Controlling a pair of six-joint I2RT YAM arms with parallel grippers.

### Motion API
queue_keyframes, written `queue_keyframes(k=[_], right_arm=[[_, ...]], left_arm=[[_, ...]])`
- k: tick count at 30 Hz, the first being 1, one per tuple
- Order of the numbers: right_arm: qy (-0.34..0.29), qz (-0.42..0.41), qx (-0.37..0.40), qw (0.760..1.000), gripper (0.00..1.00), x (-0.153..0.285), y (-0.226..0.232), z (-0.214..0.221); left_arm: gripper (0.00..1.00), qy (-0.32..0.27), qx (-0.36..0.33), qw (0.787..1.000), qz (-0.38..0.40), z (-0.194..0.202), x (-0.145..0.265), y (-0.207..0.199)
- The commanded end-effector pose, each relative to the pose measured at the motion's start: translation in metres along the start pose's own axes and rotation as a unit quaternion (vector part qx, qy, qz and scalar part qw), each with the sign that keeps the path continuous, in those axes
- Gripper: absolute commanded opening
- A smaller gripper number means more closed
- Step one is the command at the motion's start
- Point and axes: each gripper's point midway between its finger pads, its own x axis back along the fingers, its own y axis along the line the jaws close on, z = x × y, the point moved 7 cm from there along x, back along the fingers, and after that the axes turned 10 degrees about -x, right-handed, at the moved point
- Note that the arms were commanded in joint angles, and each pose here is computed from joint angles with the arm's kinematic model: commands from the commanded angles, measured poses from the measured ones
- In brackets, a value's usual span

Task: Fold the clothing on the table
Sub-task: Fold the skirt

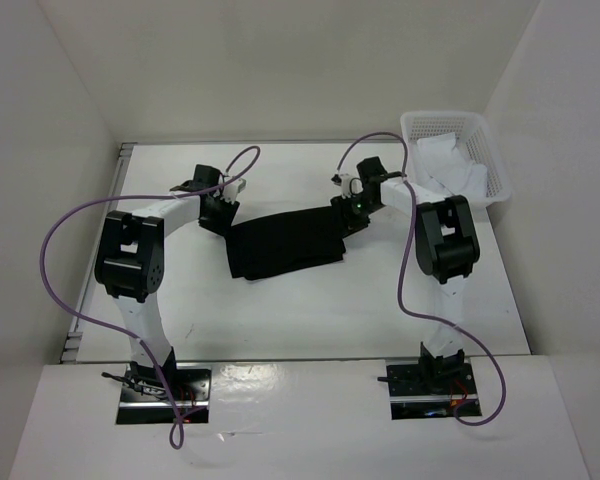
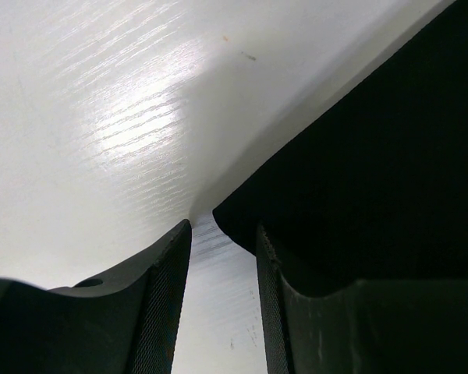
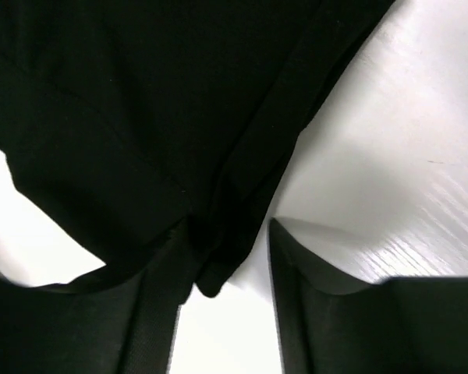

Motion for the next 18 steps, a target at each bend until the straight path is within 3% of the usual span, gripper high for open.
queue_keyframes(k=[1,10,14,17,18], right_arm=[[0.031,-0.015,-0.017,0.999,0.48,-0.013,-0.005,0.011],[0.051,-0.021,-0.018,0.998,0.36,-0.024,-0.006,0.017],[0.051,-0.005,-0.018,0.999,0.13,-0.025,-0.009,0.014],[0.040,0.007,-0.011,0.999,0.00,-0.018,-0.008,0.006],[0.035,0.017,-0.008,0.999,0.00,-0.014,-0.008,0.004]], left_arm=[[0.46,0.048,0.011,0.998,0.032,0.027,-0.006,-0.012],[0.46,0.040,0.011,0.998,0.038,0.022,-0.002,-0.012],[0.46,0.036,0.011,0.998,0.048,0.021,-0.002,-0.014],[0.46,0.036,0.011,0.998,0.048,0.021,-0.002,-0.014],[0.46,0.040,0.012,0.998,0.049,0.024,-0.003,-0.015]])
